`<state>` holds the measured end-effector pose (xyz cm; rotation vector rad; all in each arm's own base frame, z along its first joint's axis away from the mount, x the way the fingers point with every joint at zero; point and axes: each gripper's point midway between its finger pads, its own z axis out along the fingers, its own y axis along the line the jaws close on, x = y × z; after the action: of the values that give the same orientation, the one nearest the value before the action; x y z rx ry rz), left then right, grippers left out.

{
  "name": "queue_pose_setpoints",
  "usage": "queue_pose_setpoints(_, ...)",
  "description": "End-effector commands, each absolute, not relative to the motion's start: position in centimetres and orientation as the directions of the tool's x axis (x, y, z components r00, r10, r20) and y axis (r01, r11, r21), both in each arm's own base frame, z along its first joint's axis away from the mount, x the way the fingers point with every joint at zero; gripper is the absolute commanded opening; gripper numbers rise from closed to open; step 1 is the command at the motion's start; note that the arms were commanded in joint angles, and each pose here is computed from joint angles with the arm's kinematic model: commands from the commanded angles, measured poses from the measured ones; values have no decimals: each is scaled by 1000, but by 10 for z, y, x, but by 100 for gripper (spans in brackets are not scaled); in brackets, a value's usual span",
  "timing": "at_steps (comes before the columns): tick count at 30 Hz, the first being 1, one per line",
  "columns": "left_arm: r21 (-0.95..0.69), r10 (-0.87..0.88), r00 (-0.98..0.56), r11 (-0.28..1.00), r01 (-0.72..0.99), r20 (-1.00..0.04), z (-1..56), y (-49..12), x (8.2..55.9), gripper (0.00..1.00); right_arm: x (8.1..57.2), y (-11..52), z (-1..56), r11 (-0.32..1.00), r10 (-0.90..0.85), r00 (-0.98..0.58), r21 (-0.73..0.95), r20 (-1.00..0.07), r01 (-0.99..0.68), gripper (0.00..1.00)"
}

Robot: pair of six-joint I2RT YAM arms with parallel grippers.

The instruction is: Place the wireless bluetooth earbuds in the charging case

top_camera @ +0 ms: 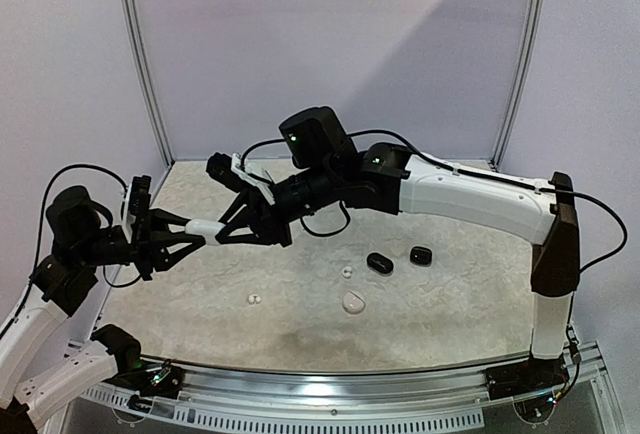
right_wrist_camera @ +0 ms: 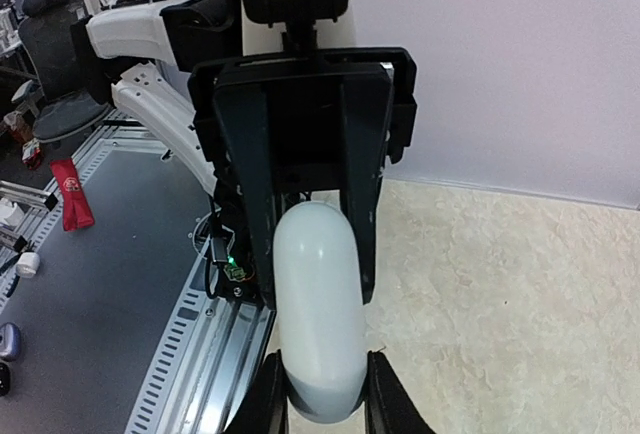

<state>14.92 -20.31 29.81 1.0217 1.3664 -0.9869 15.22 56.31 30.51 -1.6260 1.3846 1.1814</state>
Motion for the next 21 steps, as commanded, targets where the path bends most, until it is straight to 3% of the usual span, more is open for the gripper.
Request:
queue_pose_setpoints(1, -44, 3, -46, 282, 958, -999, 305, -204, 147, 0, 146, 569, 315, -230, -320, 3, 75, -948, -970, 16)
queue_pose_setpoints(4, -24, 4, -26, 282, 959, -1000, 307, -204, 147, 0, 145, 569, 312, -241, -326, 6, 77, -945, -968, 1)
queue_pose_setpoints(6, -8, 11, -12, 290, 957, -1000, 307, -203, 148, 0, 146, 568, 311, -233, -337, 6, 77, -942, -969, 0)
queue_pose_setpoints(7, -10, 18, -16, 292, 956, -1000, 304, -203, 148, 6, 145, 567, 311, -232, -339, 16, 67, -941, -970, 0)
queue_pose_setpoints(9, -26, 41, -39, 284, 959, -998, 295, -203, 146, 50, 147, 562, 313, -225, -344, 35, 46, -938, -973, 0)
queue_pose_setpoints(10, -23, 61, -41, 273, 962, -997, 289, -203, 143, 62, 146, 560, 316, -224, -344, 49, 31, -938, -974, 0)
queue_pose_setpoints(11, -22, 71, -43, 270, 963, -997, 284, -203, 142, 66, 146, 557, 320, -221, -342, 59, 19, -938, -975, 0)
queue_pose_setpoints(13, -28, 76, -51, 278, 960, -996, 279, -202, 143, 67, 146, 553, 325, -215, -337, 75, -1, -938, -977, 0)
queue_pose_setpoints(21, -56, 50, -73, 272, 961, -996, 279, -204, 147, 44, 141, 551, 335, -228, -311, 107, -35, -945, -973, 0)
